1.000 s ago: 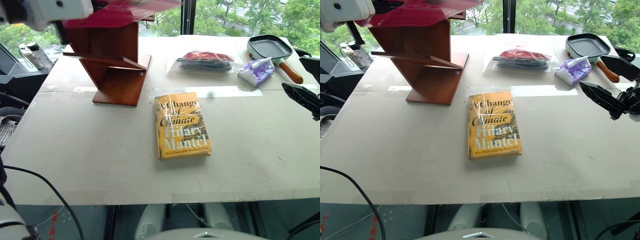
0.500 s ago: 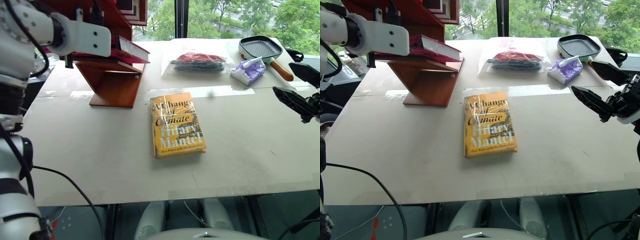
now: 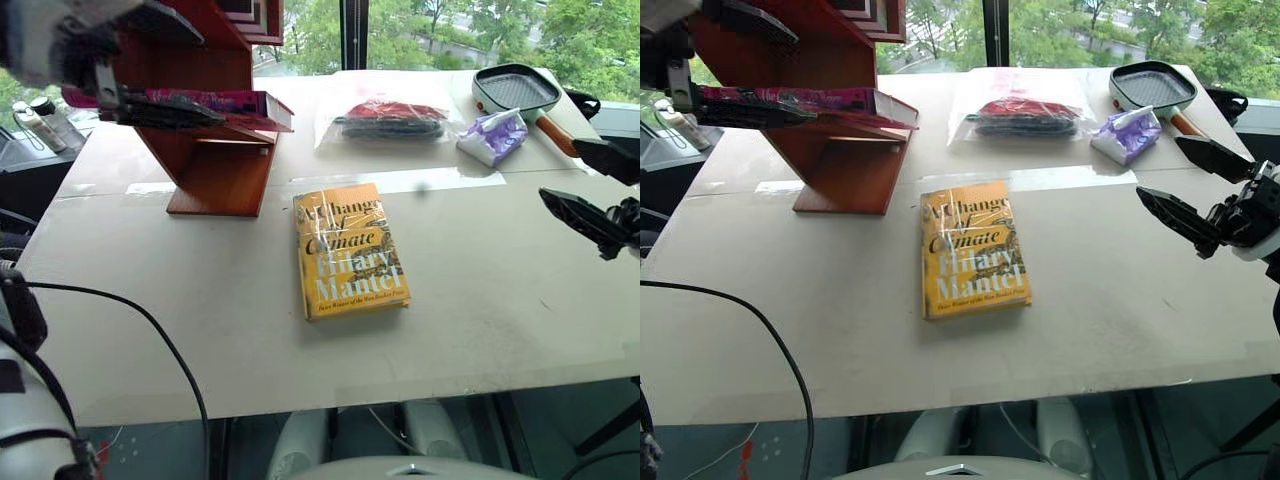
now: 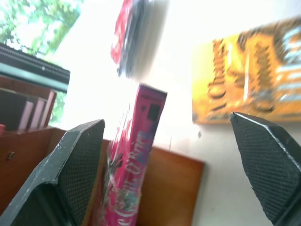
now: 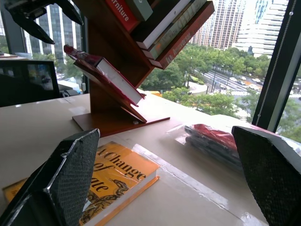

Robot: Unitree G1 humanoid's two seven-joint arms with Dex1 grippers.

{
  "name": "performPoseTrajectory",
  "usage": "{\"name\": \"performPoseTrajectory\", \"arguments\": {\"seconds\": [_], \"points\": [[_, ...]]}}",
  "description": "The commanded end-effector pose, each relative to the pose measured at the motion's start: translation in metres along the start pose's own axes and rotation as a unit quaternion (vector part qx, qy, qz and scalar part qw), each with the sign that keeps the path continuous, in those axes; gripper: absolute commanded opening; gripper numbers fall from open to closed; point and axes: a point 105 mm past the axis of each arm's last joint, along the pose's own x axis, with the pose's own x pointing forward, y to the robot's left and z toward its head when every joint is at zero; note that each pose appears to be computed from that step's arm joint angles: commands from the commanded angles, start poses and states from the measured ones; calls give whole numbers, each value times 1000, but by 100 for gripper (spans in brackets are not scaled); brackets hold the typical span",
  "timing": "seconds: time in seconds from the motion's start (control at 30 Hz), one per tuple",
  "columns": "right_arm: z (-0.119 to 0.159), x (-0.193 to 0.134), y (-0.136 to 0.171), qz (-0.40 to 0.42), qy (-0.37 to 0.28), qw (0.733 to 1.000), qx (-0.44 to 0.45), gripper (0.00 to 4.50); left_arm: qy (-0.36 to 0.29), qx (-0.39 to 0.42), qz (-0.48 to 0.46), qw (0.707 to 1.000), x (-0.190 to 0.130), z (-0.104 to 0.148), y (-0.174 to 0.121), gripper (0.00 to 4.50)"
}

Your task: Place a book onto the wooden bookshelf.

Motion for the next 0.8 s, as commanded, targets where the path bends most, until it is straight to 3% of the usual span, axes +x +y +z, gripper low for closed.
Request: {"name": "performPoseTrajectory", "arguments": {"seconds": [0.03,0.27,0.4,0.63,0.8], "points": [[8,-2,6,15,17,999,-28,450,-136,-130,-80,979,-10,36,-47,446],[-17,-17,5,8,105,994,-36,450,-229,-275,-96,929,56,17,-106,446],[-44,-53,9,-22,188,982,-27,450,-180,-353,-2,918,86,-44,-131,446],[-60,-99,9,-57,265,962,-20,450,-78,-423,52,901,71,-135,-170,446],[-58,-113,3,-63,287,956,-26,450,-52,-423,58,903,59,-159,-180,446]]}}
